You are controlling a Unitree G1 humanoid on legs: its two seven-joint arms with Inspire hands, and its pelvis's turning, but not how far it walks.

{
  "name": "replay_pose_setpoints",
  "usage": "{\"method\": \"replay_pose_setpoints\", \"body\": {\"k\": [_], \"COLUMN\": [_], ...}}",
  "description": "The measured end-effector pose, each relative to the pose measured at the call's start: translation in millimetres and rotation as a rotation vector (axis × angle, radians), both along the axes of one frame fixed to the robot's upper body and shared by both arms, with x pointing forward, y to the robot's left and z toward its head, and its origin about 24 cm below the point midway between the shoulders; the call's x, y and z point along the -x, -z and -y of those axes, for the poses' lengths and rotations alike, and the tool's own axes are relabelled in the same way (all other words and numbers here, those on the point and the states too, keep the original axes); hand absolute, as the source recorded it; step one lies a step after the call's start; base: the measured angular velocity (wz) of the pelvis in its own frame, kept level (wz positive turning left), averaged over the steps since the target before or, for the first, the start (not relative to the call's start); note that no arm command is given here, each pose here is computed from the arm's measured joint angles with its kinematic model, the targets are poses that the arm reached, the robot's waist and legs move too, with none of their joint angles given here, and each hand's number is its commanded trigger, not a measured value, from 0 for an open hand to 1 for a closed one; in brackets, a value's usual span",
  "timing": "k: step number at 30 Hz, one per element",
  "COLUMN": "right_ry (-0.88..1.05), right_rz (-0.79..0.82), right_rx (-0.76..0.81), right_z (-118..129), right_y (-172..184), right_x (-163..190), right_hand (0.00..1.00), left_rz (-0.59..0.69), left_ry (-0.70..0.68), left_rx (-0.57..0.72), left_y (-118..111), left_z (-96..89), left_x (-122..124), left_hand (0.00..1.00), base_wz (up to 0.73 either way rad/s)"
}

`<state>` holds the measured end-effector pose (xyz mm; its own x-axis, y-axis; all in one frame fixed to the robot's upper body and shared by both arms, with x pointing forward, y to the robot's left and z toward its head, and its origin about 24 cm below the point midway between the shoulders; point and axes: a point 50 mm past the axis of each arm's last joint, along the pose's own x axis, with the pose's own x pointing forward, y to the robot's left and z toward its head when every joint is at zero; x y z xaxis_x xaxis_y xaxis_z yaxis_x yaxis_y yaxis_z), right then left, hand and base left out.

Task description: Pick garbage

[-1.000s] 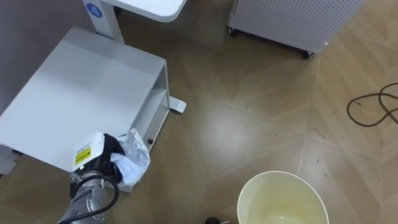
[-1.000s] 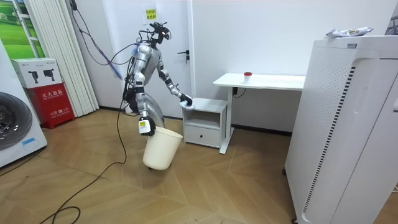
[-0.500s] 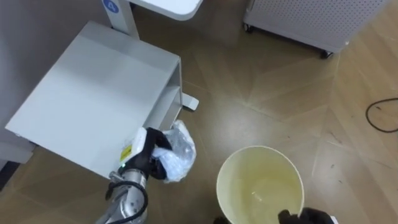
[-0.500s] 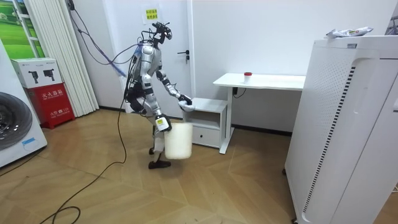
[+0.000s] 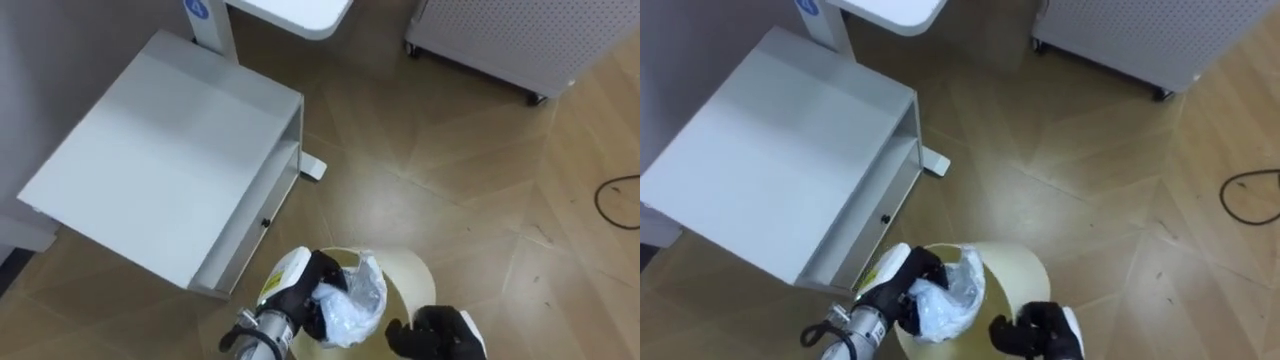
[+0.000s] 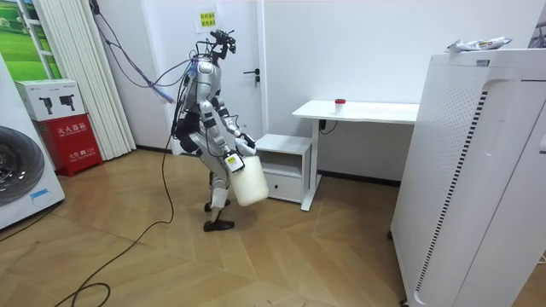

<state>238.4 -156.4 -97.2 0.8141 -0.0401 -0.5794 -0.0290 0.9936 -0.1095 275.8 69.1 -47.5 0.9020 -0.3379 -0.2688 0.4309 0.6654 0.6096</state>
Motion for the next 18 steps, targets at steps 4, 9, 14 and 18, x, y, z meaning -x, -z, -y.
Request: {"method": "replay_pose_setpoints", "body": {"k": [4, 9, 14, 18], "right_ry": [-0.026, -0.032, -0.032, -0.029], "right_rz": [-0.002, -0.007, -0.007, -0.009], "right_rx": [-0.012, -0.010, -0.006, -0.006], "right_z": [-8.0, -8.3, -7.3, -6.1], "right_y": [0.8, 2.0, 2.2, 2.6], "right_x": [2.9, 4.7, 5.1, 5.8], "right_hand": [1.00, 1.00, 1.00, 1.00], "left_rz": [-0.056, -0.103, -0.123, -0.150], "left_ry": [0.046, 0.078, 0.087, 0.104], "left_rx": [-0.009, -0.013, -0.015, -0.030], "left_y": [8.7, 15.3, 18.2, 22.7], "left_z": [2.3, 3.0, 2.3, 0.2], "left_x": [9.6, 16.9, 20.0, 24.1], "left_hand": [0.84, 0.64, 0.00, 0.00], "base_wz": [0.00, -0.01, -0.03, -0.01]}}
